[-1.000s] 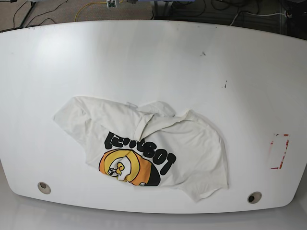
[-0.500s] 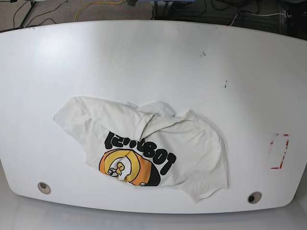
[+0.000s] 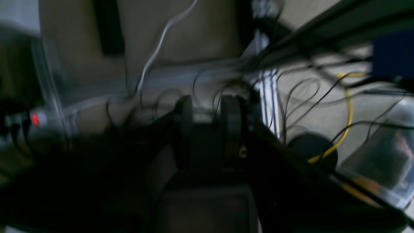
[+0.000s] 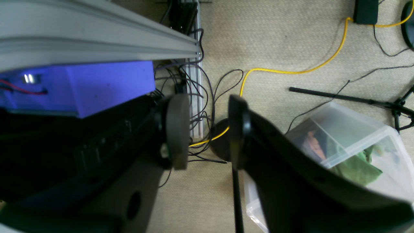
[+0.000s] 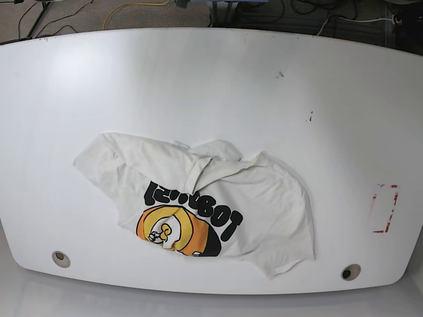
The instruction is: Layout the t-shirt on the table in an organized manner, then fold the t-shirt properly
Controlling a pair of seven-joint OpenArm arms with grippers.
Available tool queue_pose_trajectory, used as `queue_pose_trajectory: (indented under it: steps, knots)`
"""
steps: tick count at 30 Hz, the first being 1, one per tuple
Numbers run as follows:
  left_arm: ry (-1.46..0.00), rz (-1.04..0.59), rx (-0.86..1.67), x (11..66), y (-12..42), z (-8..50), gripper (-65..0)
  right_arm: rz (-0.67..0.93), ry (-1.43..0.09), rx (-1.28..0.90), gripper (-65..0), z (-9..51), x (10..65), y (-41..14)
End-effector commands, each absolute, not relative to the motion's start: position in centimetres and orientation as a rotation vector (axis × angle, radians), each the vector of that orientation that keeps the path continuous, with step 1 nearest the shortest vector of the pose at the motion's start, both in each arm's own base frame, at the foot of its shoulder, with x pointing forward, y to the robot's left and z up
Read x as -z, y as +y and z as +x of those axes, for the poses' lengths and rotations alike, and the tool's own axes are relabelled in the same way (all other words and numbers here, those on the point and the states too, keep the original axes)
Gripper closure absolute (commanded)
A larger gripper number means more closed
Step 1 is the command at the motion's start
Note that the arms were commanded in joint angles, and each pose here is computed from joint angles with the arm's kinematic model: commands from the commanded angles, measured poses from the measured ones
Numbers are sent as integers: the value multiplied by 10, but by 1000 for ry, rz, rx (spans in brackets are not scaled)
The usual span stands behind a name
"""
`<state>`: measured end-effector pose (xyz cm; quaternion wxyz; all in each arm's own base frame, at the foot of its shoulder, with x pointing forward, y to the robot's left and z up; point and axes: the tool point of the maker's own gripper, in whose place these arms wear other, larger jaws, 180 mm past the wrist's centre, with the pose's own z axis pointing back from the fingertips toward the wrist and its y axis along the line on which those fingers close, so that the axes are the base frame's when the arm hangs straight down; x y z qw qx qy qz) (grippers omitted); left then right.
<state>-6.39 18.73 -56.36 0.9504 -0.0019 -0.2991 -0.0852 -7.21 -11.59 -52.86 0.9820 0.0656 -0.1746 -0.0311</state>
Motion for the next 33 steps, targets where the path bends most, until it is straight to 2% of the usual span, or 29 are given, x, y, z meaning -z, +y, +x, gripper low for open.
queue_pose_trajectory:
  steps: [1, 15, 24, 33]
  knots:
    - [-637, 7, 194, 547, 191, -69, -132, 135, -350, 66, -187, -78, 525, -115]
    - [-752, 19, 247, 499, 183, -56, -132, 134, -362, 54, -187, -76, 520, -118]
    - [-885, 53, 132, 460, 190, -25, -132, 104, -492, 2, -187, -36, 486, -127]
    - [-873, 66, 118, 427, 190, 7, -132, 62, -582, -53, -187, 4, 447, -136]
